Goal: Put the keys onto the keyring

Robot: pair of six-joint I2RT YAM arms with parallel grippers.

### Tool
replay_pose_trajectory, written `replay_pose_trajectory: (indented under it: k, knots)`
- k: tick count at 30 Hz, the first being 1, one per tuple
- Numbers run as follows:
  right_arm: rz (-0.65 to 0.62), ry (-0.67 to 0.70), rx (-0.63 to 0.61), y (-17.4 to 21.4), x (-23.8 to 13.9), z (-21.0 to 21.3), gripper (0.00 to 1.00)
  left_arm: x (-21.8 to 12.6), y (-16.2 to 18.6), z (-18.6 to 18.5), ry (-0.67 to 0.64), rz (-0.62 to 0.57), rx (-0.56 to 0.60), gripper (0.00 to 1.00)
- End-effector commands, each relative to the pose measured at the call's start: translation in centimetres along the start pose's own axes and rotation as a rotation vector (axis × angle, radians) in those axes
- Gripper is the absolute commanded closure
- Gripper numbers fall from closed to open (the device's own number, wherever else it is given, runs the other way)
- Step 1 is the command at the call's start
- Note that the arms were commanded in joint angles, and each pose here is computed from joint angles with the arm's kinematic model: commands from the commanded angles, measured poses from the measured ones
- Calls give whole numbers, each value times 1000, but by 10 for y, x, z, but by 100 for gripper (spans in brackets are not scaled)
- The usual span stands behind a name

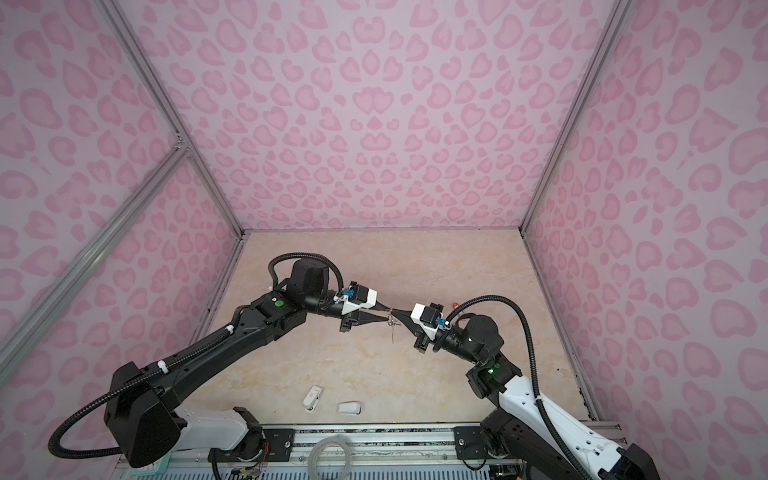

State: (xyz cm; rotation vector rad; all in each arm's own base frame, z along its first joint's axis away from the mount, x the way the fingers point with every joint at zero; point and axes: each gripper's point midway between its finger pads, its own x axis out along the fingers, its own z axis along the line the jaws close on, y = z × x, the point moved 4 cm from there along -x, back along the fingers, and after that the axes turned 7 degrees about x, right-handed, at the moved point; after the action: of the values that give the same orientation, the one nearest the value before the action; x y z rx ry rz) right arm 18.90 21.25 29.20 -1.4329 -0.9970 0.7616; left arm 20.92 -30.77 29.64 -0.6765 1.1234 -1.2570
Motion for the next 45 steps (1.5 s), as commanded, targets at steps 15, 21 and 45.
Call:
replay_pose_trajectory:
  k: [15,21,45]
  knots:
    - [-13,-20,-18,-4,2,3,100,-3,-17,-1,-36,-16,63,97]
    - [49,38,-25,2,-2,-3,81,-3,-17,3,-73,34,80,97]
    - [172,31,-106,-3,-3,-5,77,-1,-11,10,-48,439,214,97]
